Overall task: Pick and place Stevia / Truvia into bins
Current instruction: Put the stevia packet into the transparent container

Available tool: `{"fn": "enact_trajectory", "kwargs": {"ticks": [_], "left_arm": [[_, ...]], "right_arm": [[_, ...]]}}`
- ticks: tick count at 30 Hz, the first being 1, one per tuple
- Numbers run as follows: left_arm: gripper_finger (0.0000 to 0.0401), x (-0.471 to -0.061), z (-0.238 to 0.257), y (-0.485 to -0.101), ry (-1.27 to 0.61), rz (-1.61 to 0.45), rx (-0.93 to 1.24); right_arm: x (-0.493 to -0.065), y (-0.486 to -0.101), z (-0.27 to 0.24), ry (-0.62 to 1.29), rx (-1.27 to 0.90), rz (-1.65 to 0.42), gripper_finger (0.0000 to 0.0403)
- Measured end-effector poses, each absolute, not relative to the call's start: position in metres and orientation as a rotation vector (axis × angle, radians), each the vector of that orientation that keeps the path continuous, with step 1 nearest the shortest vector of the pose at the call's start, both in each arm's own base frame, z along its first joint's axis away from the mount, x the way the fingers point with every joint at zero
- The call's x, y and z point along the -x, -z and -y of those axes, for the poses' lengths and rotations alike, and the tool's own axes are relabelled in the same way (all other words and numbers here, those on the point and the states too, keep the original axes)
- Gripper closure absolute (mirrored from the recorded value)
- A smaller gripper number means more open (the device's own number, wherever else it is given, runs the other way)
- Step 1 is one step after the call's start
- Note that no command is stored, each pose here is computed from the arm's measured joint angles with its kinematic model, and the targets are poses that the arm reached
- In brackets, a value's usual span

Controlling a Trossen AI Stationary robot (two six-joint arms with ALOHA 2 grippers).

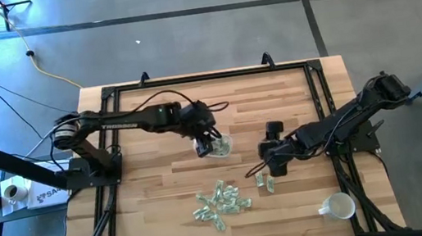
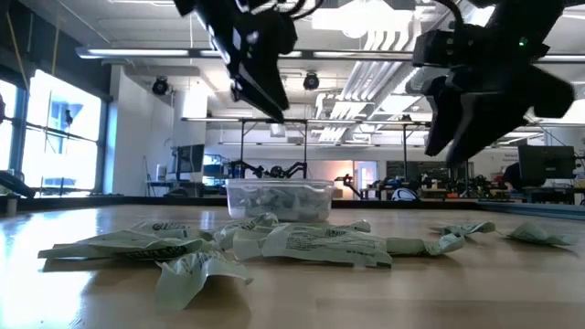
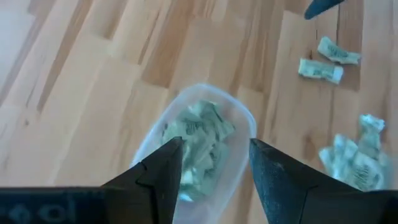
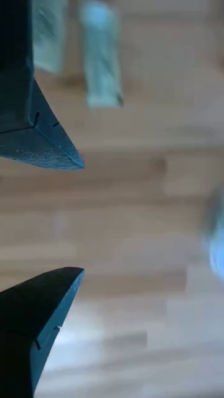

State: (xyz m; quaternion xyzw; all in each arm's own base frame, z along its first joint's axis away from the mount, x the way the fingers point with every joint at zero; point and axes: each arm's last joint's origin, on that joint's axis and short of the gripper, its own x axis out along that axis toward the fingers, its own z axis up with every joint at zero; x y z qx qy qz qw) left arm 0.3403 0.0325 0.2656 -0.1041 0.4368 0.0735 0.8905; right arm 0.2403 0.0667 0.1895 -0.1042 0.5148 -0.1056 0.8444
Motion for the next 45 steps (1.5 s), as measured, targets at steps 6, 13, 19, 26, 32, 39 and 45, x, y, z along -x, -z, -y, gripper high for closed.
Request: {"fn": "enact_trajectory", "kwargs": {"ticks": [6, 13, 19, 26, 32, 39, 45], "left_arm": [[0.0181, -0.332, -0.006, -0.279, -0.134, -0.926, 0.252], [0.0181, -0.325, 0.028, -0.277, -0.188, -0.973, 0.253], [0.0181, -0.317, 0.051, -0.276, -0.246, -0.996, 0.292], [0.0181, -0.310, 0.075, -0.275, -0.326, -0.986, 0.378], [0.0181, -0.303, 0.090, -0.274, -0.394, -0.980, 0.419], [0.0181, -0.299, 0.096, -0.273, -0.424, -0.977, 0.457], [0.0181, -0.300, 0.096, -0.273, -0.435, -0.973, 0.468]], "right_arm": [[-0.239, -0.187, -0.072, -0.007, 0.241, -1.153, 0.0143], [-0.243, -0.172, -0.075, -0.131, 0.175, -1.160, 0.0143], [-0.251, -0.160, -0.083, -0.352, 0.348, -1.089, 0.0143], [-0.262, -0.148, -0.079, -0.461, 0.432, -1.053, 0.0143], [-0.267, -0.139, -0.071, -0.470, 0.447, -1.072, 0.0143], [-0.273, -0.132, -0.066, -0.496, 0.422, -1.061, 0.0155], [-0.276, -0.130, -0.062, -0.505, 0.395, -1.070, 0.0206]]}}
